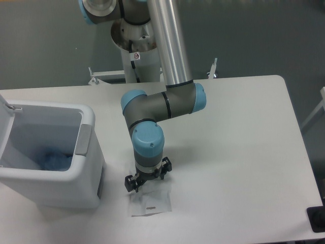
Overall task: Place the trash in the trash can
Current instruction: 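Lower the gripper onto the bag and pinch it closed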
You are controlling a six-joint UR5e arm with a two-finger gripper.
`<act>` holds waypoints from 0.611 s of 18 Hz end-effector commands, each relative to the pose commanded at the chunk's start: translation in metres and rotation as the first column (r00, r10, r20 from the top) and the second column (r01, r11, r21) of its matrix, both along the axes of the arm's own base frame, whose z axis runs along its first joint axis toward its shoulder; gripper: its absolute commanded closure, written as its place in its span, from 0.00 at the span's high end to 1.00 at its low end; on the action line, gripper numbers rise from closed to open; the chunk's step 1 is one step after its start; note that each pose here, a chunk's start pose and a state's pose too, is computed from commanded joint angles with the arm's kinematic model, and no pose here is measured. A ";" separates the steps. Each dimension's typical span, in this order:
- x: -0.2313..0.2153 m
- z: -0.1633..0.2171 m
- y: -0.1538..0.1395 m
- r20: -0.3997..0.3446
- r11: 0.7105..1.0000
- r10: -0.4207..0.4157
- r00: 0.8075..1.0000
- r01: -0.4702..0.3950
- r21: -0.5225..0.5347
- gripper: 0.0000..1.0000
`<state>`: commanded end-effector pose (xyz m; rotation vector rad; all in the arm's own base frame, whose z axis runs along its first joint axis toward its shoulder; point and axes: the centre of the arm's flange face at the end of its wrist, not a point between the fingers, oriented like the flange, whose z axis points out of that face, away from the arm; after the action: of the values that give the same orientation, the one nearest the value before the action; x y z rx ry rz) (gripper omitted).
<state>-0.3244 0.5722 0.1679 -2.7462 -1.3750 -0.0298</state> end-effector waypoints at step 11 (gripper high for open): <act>0.000 0.000 -0.001 -0.006 1.000 0.000 1.000 0.000 -0.003 0.89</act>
<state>-0.3246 0.5715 0.1684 -2.7462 -1.3754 -0.0200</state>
